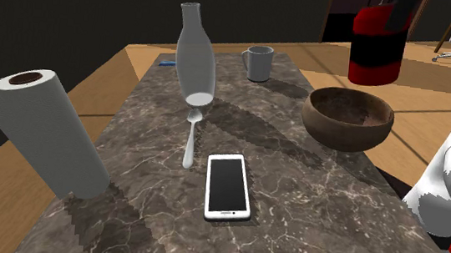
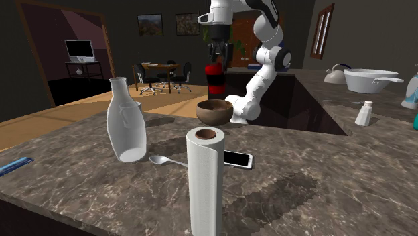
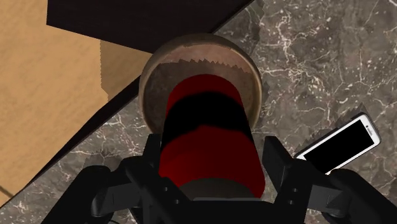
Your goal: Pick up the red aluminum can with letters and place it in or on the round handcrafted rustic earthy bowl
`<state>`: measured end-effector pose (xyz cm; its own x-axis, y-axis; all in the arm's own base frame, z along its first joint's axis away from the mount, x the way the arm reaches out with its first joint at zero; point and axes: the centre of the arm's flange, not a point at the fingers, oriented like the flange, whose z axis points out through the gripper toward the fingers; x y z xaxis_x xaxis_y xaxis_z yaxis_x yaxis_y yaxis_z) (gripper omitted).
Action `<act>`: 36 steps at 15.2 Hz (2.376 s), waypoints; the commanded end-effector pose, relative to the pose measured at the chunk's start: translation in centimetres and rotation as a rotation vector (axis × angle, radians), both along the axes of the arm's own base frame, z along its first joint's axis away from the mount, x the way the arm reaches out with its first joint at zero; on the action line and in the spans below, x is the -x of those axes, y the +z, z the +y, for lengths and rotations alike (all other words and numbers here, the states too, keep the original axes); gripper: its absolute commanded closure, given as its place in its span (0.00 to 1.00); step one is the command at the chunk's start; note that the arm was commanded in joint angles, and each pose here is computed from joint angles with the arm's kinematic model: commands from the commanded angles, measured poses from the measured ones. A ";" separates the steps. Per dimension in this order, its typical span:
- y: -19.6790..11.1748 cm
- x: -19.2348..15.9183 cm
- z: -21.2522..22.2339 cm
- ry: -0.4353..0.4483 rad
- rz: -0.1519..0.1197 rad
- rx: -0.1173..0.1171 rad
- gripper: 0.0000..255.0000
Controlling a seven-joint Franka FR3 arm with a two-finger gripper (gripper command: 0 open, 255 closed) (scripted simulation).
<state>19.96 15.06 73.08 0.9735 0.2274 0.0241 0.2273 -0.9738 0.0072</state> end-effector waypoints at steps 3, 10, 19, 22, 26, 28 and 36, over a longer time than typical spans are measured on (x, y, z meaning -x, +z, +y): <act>-2.2 0.0 0.0 0.000 -0.001 0.000 1.00; -5.9 0.0 0.0 0.000 -0.001 0.000 1.00; -6.1 0.0 0.0 0.000 -0.001 0.000 0.00; -6.1 0.0 0.0 0.000 -0.001 0.000 0.00; -3.5 0.1 0.0 0.000 -0.001 0.000 0.00; -1.1 0.2 0.0 0.000 -0.001 0.000 0.00; -1.1 0.2 0.0 0.000 -0.001 0.000 0.00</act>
<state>19.79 15.07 71.97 0.9735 0.2273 0.0248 0.2272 -0.9738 0.0070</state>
